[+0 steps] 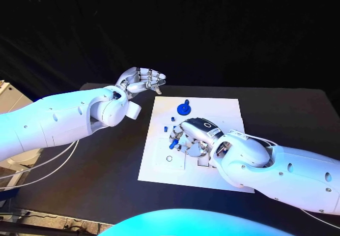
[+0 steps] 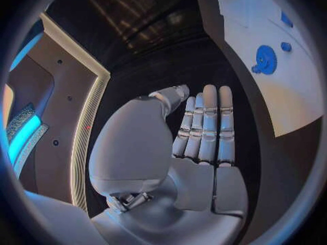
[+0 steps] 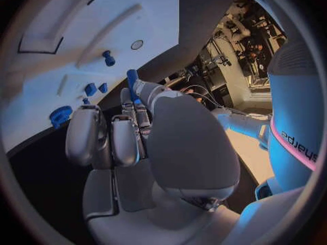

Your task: Assemble the parts on the task board

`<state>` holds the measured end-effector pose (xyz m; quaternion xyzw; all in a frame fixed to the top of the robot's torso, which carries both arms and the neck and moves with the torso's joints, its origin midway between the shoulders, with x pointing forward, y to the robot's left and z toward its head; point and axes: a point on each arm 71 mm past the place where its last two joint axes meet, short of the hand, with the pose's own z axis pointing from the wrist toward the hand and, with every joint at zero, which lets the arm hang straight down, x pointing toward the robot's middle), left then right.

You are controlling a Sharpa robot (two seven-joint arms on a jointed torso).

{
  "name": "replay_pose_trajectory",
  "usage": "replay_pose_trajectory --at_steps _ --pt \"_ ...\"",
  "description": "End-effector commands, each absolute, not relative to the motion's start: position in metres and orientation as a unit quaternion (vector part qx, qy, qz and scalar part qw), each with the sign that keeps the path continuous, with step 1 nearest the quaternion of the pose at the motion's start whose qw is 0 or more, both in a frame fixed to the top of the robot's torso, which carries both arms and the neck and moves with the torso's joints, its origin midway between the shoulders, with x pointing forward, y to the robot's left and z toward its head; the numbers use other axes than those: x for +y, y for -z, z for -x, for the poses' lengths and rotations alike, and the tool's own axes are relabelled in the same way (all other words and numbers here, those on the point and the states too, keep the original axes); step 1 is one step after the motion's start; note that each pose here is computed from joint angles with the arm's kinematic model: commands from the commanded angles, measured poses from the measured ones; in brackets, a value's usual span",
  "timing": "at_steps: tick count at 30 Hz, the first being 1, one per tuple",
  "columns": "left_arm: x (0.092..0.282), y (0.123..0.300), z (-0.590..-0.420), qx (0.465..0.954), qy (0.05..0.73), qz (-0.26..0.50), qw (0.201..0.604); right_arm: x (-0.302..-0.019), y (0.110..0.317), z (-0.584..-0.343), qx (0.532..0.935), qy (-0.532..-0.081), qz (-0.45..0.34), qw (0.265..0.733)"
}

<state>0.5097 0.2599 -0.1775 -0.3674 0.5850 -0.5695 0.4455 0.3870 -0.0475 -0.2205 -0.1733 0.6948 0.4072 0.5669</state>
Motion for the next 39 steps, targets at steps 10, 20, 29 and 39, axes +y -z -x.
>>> replay_pose_trajectory --at_steps 10,20,29,39 --pt "0.256 0.177 -0.509 0.586 0.579 0.361 0.436 -0.037 0.238 -0.378 0.695 -0.398 0.221 0.557" --pt "0.256 0.177 -0.509 0.587 0.58 0.361 0.435 -0.033 0.245 -0.374 0.706 -0.392 0.232 0.543" --pt "0.256 0.177 -0.509 0.587 0.579 0.361 0.435 -0.033 0.25 -0.373 0.714 -0.386 0.24 0.533" --pt "0.257 0.177 -0.509 0.588 0.579 0.361 0.435 -0.035 0.253 -0.375 0.719 -0.364 0.25 0.536"
